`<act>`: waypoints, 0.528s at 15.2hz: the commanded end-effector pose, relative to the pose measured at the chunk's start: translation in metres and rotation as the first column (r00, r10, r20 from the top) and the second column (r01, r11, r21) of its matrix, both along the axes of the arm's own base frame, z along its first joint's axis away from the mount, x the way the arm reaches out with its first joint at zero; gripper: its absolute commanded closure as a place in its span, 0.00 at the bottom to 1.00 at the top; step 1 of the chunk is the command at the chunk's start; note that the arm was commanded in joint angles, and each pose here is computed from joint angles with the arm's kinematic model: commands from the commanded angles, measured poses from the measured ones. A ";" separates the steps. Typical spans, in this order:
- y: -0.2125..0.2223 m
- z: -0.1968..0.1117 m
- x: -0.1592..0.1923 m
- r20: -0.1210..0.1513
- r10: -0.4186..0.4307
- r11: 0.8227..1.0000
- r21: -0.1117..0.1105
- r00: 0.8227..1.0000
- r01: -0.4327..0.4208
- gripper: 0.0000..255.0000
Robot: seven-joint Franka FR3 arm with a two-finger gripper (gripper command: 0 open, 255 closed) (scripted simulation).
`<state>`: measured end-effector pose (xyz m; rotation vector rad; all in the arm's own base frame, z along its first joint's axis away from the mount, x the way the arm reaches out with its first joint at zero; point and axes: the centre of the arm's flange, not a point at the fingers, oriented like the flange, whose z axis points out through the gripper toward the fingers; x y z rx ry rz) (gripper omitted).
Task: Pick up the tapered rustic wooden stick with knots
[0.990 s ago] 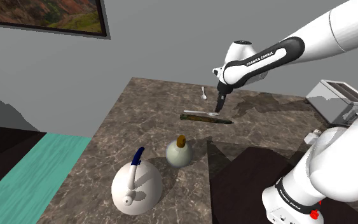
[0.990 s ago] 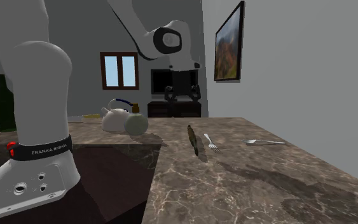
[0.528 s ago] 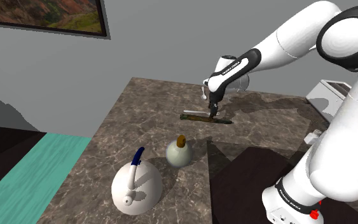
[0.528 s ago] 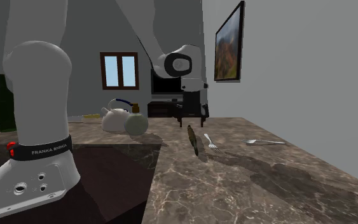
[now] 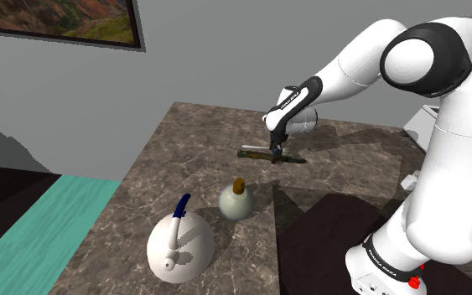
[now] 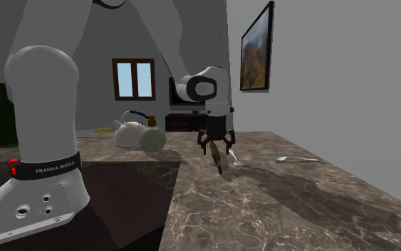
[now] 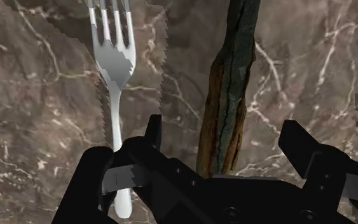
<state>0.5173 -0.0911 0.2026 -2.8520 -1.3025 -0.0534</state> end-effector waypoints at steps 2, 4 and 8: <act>0.001 -0.009 -0.001 0.000 0.000 1.000 0.000 1.000 0.000 0.00; 0.001 -0.009 -0.001 0.000 0.000 1.000 0.000 1.000 0.000 1.00; 0.001 -0.009 -0.001 0.000 0.000 1.000 0.000 1.000 0.000 1.00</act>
